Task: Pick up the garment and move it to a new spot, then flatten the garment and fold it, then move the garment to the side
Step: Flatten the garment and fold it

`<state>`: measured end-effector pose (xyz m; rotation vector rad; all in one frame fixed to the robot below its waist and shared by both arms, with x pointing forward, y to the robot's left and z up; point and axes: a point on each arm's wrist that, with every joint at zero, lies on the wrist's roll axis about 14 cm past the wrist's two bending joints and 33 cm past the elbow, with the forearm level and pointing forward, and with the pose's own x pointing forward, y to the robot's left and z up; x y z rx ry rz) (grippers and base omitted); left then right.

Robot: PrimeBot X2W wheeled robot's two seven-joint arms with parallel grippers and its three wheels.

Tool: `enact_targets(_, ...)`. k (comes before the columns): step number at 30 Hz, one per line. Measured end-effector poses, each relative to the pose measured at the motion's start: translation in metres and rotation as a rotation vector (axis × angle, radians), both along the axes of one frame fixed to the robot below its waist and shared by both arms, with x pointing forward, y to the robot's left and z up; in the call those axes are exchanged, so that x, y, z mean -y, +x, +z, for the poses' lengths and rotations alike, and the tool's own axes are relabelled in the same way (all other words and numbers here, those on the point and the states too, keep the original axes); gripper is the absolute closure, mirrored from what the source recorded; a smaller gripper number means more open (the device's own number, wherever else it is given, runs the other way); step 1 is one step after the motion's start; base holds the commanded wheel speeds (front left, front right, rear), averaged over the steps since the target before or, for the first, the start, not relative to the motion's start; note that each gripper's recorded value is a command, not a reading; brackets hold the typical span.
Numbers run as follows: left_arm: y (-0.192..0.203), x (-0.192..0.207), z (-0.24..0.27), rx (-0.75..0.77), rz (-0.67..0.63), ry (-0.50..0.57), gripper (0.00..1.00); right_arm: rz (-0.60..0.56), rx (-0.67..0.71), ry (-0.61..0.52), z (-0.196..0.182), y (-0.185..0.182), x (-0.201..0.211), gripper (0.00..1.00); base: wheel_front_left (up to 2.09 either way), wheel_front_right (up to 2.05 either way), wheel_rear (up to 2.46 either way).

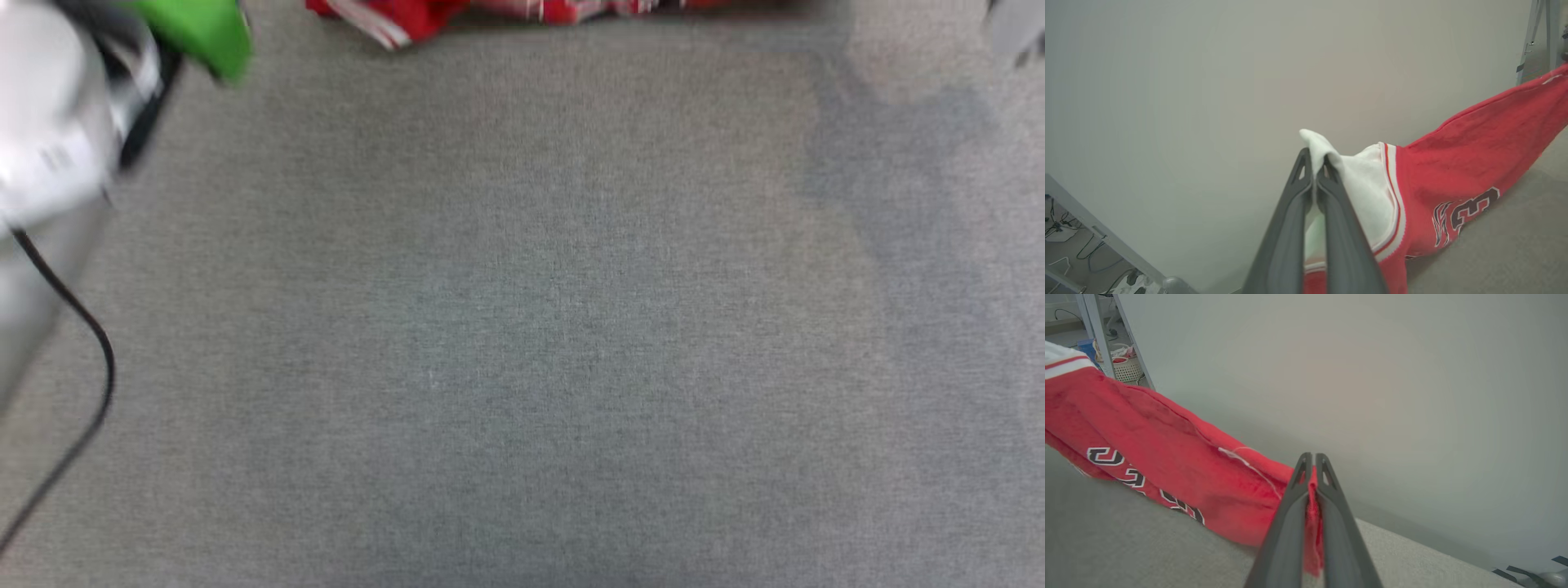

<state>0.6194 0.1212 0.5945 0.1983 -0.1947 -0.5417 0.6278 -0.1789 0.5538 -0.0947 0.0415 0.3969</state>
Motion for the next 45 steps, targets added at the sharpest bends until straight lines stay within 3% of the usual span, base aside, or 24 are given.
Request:
enact_targets(10, -0.124, -0.011, -0.079, -0.24, 0.028, -0.023, 1.0, 0.057, -0.213, 0.019, -0.063, -0.108, 0.006, 1.0, 0.0, 0.0, 0.0)
enact_targets(12, -0.167, -0.015, -0.102, -0.337, 0.053, -0.048, 1.0, 0.062, -0.273, 0.03, -0.078, -0.142, 0.009, 1.0, 0.0, 0.0, 0.0)
enact_targets(26, -0.309, -0.007, -0.167, -0.665, 0.144, -0.199, 1.0, 0.037, -0.503, 0.07, -0.126, -0.264, 0.028, 1.0, 0.0, 0.0, 0.0)
enact_targets(35, -0.366, 0.0, -0.195, -0.821, 0.166, -0.253, 1.0, -0.004, -0.673, 0.144, -0.153, -0.333, 0.037, 1.0, 0.0, 0.0, 0.0)
enact_targets(39, -0.373, -0.002, -0.2, -0.841, 0.177, -0.247, 1.0, -0.004, -0.769, 0.166, -0.167, -0.36, 0.033, 1.0, 0.0, 0.0, 0.0)
enact_targets(45, -0.362, -0.008, -0.198, -0.81, 0.169, -0.221, 1.0, -0.023, -0.717, 0.191, -0.157, -0.343, 0.034, 1.0, 0.0, 0.0, 0.0)
